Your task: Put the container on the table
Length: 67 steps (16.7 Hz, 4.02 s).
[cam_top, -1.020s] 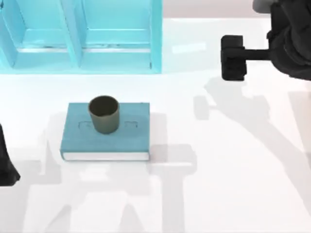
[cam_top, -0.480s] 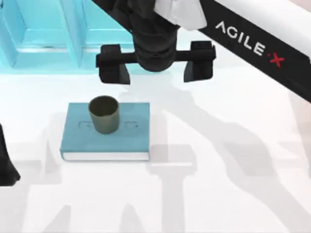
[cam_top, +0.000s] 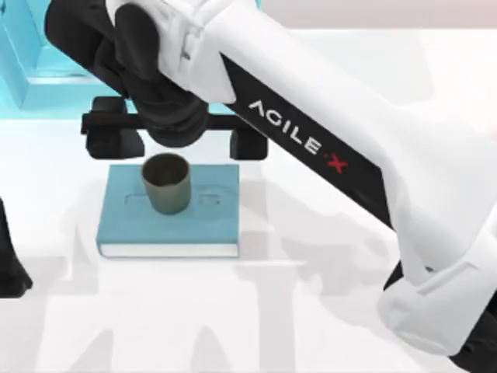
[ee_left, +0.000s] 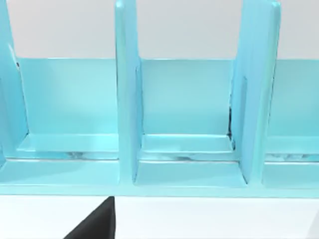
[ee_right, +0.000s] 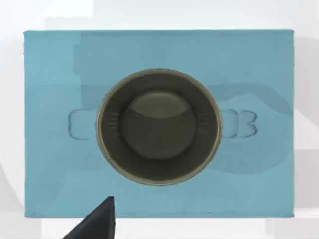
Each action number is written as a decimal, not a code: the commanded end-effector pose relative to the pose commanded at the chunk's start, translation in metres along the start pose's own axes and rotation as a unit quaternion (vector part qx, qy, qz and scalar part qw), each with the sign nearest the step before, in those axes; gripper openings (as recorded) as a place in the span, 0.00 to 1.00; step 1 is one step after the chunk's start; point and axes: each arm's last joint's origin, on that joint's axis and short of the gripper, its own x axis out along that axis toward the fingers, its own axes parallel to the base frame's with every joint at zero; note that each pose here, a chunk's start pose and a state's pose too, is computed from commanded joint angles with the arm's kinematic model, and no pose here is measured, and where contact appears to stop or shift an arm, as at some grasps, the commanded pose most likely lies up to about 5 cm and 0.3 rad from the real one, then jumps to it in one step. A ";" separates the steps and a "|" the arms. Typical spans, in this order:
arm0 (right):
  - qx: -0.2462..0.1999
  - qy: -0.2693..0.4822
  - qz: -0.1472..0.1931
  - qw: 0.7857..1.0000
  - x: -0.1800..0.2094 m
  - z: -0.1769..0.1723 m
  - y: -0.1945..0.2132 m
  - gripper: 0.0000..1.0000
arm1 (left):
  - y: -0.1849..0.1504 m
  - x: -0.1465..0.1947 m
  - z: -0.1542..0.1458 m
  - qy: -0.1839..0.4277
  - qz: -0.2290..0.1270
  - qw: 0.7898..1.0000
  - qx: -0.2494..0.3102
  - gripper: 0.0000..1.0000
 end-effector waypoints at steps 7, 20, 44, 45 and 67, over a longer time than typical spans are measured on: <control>0.003 -0.002 0.001 1.000 0.000 0.000 0.001 1.00 | 0.000 0.000 0.000 0.000 0.000 1.000 0.000 1.00; 0.002 -0.002 0.001 1.000 0.097 0.000 0.004 1.00 | 0.000 0.000 0.000 0.000 0.000 1.000 0.000 1.00; 0.001 -0.001 0.001 1.000 0.099 0.000 0.003 0.00 | 0.000 0.000 0.000 0.000 0.000 1.000 0.000 1.00; 0.001 -0.001 0.001 1.000 0.099 0.000 0.003 0.00 | 0.000 0.000 0.000 0.000 0.000 1.000 0.000 1.00; 0.000 -0.002 0.004 1.000 0.051 0.020 0.000 0.00 | 0.000 0.000 0.000 0.000 0.000 1.000 0.000 1.00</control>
